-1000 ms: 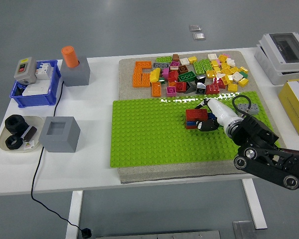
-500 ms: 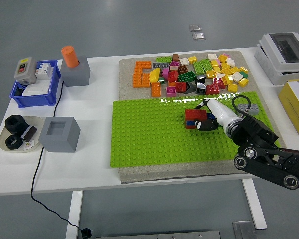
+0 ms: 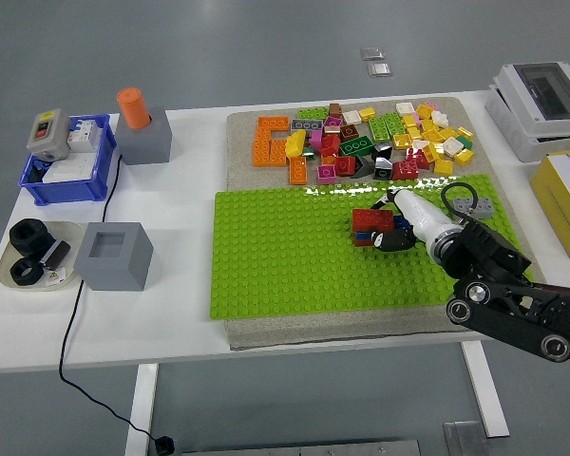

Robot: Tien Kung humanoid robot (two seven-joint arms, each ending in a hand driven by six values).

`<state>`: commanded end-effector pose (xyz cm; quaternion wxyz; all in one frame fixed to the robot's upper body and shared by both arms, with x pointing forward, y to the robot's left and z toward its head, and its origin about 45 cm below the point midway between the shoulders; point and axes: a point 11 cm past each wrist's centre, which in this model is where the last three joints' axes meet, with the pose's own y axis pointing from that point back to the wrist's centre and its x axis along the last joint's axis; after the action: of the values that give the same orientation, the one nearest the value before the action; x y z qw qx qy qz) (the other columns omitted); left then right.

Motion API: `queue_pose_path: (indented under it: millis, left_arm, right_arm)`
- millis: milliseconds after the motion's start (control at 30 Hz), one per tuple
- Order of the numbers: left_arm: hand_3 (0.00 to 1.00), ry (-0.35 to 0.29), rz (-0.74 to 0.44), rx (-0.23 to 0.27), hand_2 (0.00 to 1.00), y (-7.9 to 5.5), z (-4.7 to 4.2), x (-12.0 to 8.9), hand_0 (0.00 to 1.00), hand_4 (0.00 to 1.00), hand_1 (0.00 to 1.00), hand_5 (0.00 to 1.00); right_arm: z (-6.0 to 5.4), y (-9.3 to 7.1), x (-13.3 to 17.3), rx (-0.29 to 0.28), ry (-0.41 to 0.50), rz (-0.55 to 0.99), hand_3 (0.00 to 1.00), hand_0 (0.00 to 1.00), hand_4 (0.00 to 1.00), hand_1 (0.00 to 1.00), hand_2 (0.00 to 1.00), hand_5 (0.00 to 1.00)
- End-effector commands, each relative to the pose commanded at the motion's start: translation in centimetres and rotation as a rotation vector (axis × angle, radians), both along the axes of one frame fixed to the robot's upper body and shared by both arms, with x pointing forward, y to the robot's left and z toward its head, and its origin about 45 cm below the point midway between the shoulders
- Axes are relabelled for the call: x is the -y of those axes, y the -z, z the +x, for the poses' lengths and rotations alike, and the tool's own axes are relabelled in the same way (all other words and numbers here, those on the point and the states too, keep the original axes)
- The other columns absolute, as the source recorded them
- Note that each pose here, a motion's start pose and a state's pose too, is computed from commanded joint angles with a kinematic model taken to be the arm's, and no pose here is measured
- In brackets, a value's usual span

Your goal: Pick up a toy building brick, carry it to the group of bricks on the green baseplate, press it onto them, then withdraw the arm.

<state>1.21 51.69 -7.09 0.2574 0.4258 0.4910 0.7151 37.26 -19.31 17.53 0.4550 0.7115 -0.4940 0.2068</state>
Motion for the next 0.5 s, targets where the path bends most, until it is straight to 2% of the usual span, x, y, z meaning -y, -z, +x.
queue_pose_path:
  millis: [300, 333, 500]
  left_arm:
    - [0.737, 0.001, -0.002, 0.000, 0.797, 0.03, -0.11, 0.04, 0.821, 0.842, 0.862, 0.554]
    - [0.674, 0.001, -0.003, 0.000, 0.794, 0.04, -0.12, 0.05, 0.821, 0.840, 0.862, 0.552]
    - [0.674, 0.001, -0.002, 0.001, 0.794, 0.01, -0.06, 0.02, 0.821, 0.840, 0.862, 0.552]
  right_arm:
    - [0.01, 0.06, 0.34, 0.002, -0.002, -0.010, 0.700, 0.998, 0.520, 0.991, 0.994, 0.141]
    - [0.02, 0.05, 0.36, 0.002, -0.003, -0.011, 0.715, 0.998, 0.521, 0.991, 0.996, 0.135]
    - [0.02, 0.06, 0.42, 0.002, -0.005, -0.015, 0.715, 0.998, 0.521, 0.991, 0.996, 0.135]
